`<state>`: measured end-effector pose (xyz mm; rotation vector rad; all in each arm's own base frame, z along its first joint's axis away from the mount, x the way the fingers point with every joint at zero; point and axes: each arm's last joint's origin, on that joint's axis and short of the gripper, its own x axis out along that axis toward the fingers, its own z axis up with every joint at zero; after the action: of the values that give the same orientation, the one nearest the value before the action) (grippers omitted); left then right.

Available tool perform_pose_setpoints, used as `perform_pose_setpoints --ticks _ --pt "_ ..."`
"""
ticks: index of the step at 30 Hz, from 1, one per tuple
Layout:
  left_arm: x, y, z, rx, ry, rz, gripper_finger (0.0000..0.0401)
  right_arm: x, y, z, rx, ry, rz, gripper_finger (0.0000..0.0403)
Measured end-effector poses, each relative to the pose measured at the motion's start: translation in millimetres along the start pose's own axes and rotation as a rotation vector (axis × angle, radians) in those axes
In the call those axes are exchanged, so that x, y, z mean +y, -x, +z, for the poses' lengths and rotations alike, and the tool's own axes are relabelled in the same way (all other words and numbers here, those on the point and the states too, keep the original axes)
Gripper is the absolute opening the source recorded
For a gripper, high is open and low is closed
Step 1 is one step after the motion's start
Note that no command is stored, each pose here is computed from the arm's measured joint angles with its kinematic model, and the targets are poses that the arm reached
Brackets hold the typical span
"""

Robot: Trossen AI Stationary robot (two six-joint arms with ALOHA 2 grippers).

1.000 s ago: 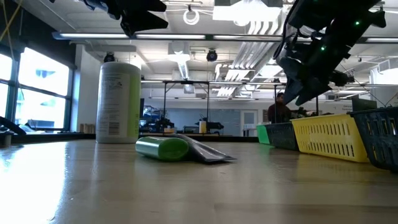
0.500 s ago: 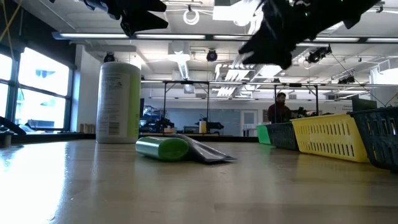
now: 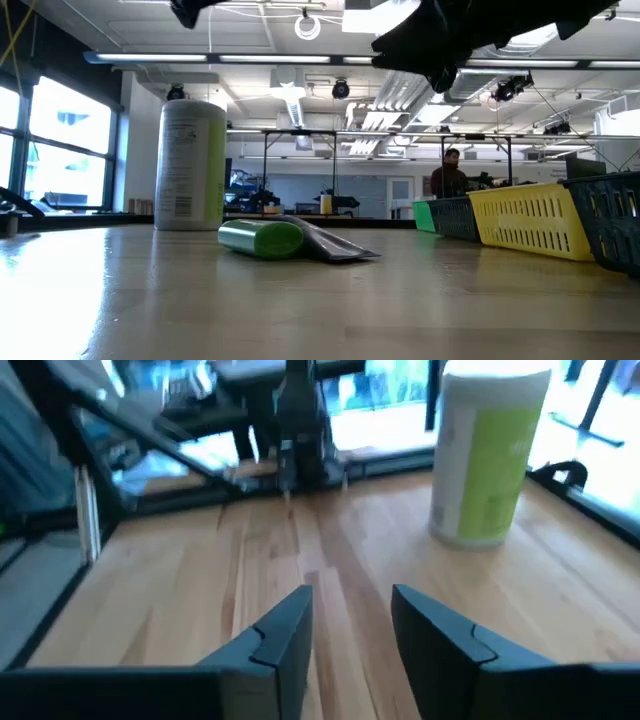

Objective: Pick & Place Travel size toiletries
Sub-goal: Put the blue shave cream into the green basket

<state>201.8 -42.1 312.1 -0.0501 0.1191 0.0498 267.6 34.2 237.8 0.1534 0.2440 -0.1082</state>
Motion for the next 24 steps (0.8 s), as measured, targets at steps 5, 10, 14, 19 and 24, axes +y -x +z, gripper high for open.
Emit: perform_pose_setpoints --ticks 5,10,14,19,24 --pt "-6 18 -6 0.025 -0.023 0.048 0.0156 13 3 7 -0.117 -0.016 -0.04 0.0107" --pt "-15 24 -30 0.065 -0.054 0.026 0.0094 24 2 9 -0.184 -0.01 -0.004 0.0078" --pt "-19 31 -43 0.076 -0.078 0.0 0.005 34 -6 11 -0.19 -0.018 0.017 0.0058" --pt "-22 44 -53 -0.006 -0.121 -0.064 0.0007 53 -29 10 -0.141 0.003 0.042 0.004" --pt "-19 59 -72 -0.114 -0.105 -0.117 0.0006 69 -54 8 0.003 -0.014 0.016 0.003"
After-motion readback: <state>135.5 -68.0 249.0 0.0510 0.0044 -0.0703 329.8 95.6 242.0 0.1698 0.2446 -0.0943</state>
